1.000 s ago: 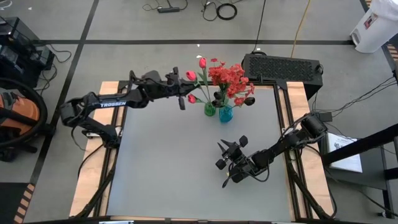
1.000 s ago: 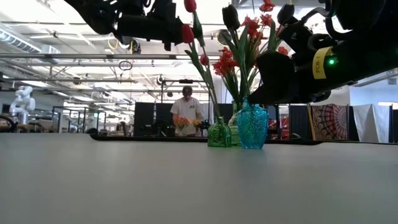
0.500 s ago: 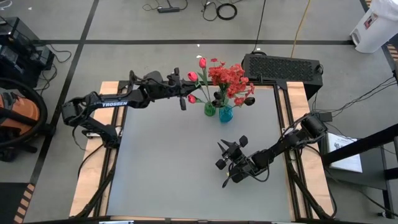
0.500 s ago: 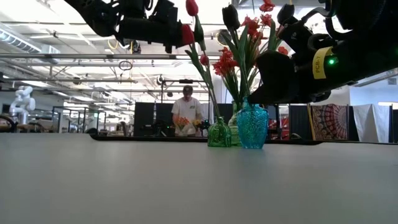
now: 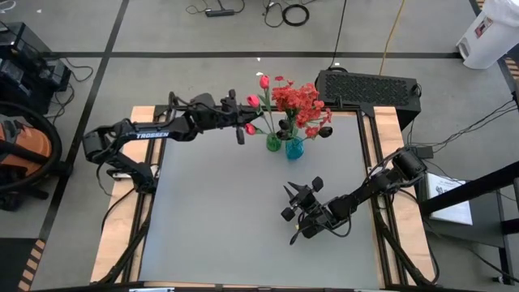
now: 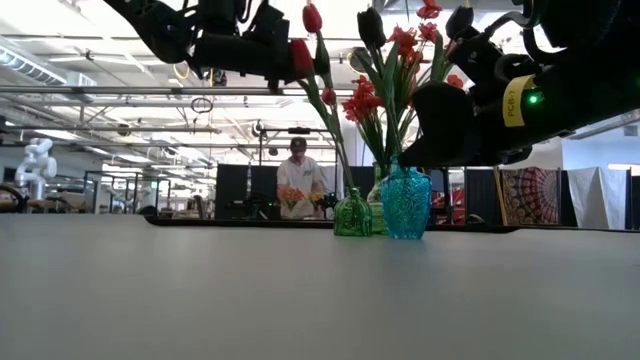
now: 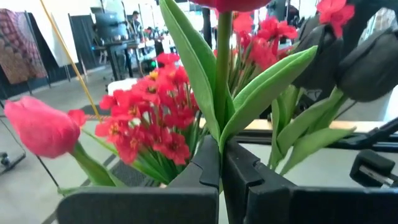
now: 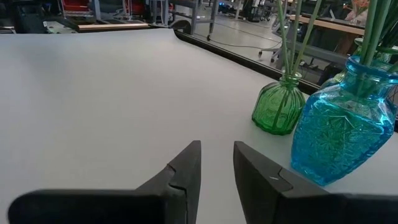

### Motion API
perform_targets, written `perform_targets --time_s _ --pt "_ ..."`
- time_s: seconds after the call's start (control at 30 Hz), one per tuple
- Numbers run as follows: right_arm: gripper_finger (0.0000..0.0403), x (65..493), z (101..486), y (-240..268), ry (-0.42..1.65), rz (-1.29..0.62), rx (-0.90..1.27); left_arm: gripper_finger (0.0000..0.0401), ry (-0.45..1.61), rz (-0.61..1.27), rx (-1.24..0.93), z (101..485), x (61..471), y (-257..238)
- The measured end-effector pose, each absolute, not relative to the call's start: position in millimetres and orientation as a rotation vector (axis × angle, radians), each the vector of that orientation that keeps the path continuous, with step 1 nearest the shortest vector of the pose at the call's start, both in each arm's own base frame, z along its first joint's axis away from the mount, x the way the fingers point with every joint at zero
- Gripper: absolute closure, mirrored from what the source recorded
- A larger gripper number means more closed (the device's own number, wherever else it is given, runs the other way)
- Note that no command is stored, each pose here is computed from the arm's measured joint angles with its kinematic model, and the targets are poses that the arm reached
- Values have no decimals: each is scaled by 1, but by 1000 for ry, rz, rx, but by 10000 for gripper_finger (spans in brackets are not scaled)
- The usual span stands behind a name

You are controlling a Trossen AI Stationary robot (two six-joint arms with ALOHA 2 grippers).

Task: Sort flowers into vase by color
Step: Put the pink flower into the bottom green vase

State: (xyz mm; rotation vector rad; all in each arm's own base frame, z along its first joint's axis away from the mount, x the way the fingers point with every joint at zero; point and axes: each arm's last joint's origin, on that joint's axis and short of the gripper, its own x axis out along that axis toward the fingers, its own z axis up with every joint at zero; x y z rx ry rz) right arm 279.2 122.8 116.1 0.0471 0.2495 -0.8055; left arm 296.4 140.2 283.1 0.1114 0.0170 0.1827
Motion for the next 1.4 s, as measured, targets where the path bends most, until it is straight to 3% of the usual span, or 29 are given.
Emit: perform_targets --time_s 1.1,1.23,1.4 --pt "317 279 116 123 251 -803 48 367 88 207 84 259 308 147" --pt "317 279 116 123 251 -803 48 339 91 222 90 259 307 147" --pt "317 279 116 123 251 -803 48 272 106 243 85 258 307 149"
